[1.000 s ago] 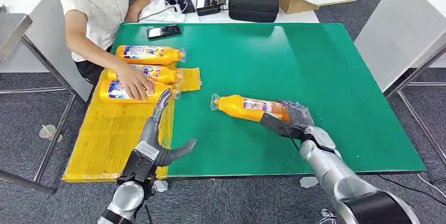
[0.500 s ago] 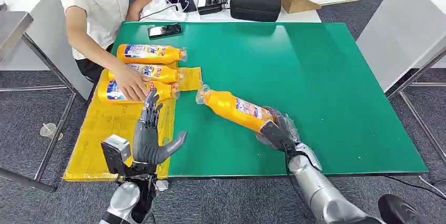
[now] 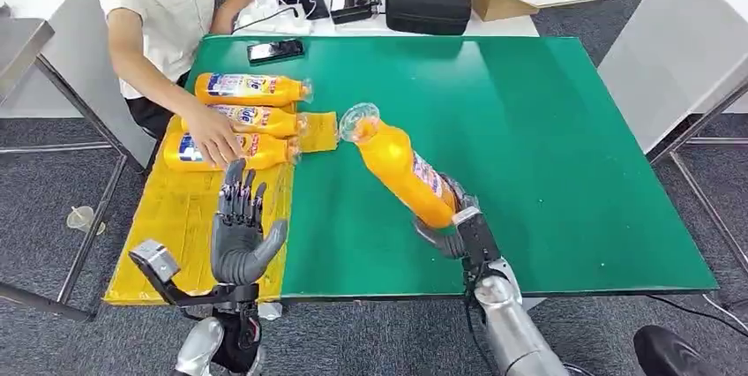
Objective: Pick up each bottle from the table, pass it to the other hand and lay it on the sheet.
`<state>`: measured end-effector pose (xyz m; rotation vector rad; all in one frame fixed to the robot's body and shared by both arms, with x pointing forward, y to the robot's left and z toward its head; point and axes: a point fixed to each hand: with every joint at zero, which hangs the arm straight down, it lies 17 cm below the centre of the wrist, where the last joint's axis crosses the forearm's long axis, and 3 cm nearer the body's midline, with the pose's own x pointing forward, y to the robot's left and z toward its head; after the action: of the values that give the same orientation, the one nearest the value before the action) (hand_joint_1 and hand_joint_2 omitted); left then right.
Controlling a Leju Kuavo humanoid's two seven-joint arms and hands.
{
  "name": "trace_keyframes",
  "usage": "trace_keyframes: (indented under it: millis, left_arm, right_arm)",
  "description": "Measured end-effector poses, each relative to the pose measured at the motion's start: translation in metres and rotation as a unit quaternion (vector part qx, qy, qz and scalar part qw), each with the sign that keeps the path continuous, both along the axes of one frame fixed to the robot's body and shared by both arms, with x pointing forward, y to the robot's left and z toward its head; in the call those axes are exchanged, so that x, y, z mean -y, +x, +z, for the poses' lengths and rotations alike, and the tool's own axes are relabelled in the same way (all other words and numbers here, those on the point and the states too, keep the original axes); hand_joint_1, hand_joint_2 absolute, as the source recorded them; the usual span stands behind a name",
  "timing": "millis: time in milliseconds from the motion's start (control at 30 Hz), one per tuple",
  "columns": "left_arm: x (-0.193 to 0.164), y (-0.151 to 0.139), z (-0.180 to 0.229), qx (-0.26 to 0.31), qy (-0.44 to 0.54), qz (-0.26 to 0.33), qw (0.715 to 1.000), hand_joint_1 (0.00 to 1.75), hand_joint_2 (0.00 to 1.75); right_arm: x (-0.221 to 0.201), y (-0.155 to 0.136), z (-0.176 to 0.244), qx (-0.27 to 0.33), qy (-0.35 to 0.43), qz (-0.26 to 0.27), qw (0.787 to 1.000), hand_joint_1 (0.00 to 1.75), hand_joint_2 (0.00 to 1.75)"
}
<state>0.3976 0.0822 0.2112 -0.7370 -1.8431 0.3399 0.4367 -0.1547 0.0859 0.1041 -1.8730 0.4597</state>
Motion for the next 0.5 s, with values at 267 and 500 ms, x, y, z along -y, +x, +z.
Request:
trace_keyframes:
  millis: [267, 500]
  left_arm:
    - [0.029, -0.013, 0.005, 0.027, 0.033, -0.048, 0.998, 0.0, 1.75]
    - [0.06, -0.009, -0.007, 0.023, 0.08, -0.088, 0.993, 0.0, 1.75]
  right_arm:
    - [-0.034, -0.017, 0.003, -0.001, 0.007, 0.048, 0.999, 1.75, 1.75]
    - [-0.093, -0.029, 0.003, 0.009, -0.046, 0.128, 0.991, 1.75, 1.75]
